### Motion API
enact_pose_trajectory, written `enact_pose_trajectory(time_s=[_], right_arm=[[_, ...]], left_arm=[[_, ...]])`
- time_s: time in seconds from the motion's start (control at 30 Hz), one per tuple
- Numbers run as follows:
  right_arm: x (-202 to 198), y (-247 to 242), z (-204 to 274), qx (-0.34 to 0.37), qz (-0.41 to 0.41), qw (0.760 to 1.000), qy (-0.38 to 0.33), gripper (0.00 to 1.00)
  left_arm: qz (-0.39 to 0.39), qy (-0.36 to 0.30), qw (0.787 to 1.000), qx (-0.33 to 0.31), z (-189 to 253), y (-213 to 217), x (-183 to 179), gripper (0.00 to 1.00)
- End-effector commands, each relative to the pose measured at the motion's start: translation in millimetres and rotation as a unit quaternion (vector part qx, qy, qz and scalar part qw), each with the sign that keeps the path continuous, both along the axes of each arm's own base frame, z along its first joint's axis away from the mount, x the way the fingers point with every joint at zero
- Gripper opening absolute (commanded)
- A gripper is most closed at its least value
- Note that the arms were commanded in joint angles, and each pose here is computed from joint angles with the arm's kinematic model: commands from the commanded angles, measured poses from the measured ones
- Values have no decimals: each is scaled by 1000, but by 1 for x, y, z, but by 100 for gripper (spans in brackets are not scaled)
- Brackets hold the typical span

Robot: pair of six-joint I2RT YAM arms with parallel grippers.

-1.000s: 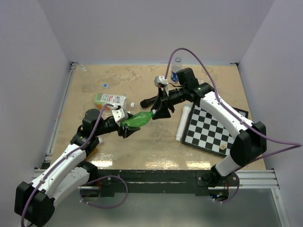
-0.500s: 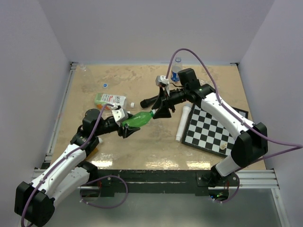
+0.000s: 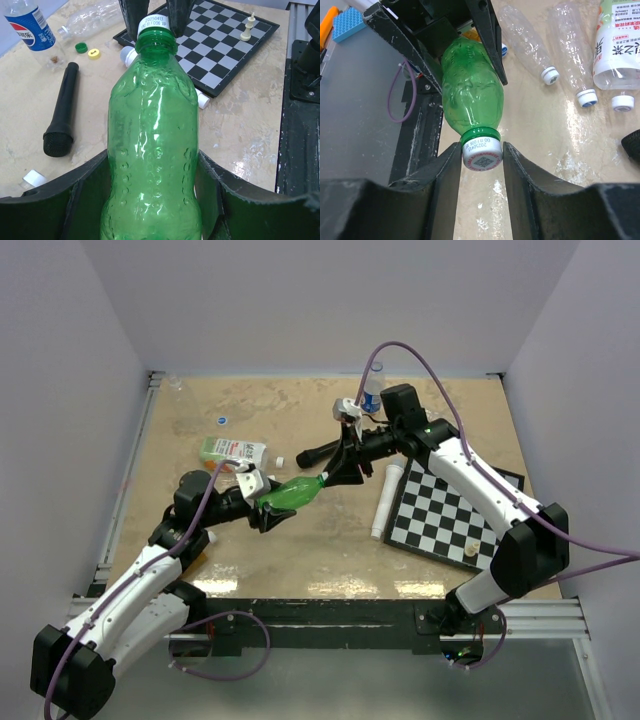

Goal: Unscrew the bottle caps
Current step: Unscrew the bottle cap from the plastic bottle.

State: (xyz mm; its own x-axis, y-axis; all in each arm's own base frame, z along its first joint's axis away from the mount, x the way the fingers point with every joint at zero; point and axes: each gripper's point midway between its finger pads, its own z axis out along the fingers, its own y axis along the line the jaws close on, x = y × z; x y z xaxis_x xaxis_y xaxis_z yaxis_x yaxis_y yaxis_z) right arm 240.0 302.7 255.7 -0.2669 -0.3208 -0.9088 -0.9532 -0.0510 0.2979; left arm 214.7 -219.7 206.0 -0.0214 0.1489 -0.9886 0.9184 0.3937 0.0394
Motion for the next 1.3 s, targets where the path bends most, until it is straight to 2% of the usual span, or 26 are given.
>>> enact_pose_trajectory(time_s=[0.0,0.13,0.2,0.27,0.4,0.47,0.57,0.67,0.77,0.8,0.87,0.93,1.1,1.27], right_arm=[[-4,-2,8,9,5,1000,-5,40],[-4,-2,4,5,7,1000,-4,39],[-5,-2,4,5,9,1000,-5,23],[-5,-2,4,5,13,1000,-9,12],[-5,-4,2,3,21,999,-28,0],[-6,-6,2,-3,29,998,-48,0],[-11,-10,3,-3,75,990,-121,0],[-18,-15,8,7,137,965,-223,0],[-25,-20,13,24,195,916,-349,0],[-22,-20,13,24,207,894,-398,0],[-11,-14,18,17,205,852,-482,0],[0,-8,24,3,187,822,-537,0],[3,-1,31,18,177,824,-539,0],[-7,-3,34,33,165,837,-521,0]], left_arm=[[2,-40,999,-8,18,0,4,0],[2,-41,999,-8,18,0,4,0],[2,-41,999,-8,18,0,4,0],[2,-39,999,-8,17,0,4,0],[2,-40,999,-8,17,0,4,0],[2,-42,999,-9,19,0,4,0],[-1,-42,999,-9,19,-1,4,0],[-4,-42,999,-11,19,-1,2,0],[-8,-41,999,-12,20,-2,1,0],[-9,-41,999,-13,20,-2,1,0],[-11,-38,999,-13,18,-3,0,0],[-12,-40,999,-13,19,-2,0,0],[-13,-40,999,-14,19,-3,-1,0],[-14,-37,999,-14,18,-3,-1,0]])
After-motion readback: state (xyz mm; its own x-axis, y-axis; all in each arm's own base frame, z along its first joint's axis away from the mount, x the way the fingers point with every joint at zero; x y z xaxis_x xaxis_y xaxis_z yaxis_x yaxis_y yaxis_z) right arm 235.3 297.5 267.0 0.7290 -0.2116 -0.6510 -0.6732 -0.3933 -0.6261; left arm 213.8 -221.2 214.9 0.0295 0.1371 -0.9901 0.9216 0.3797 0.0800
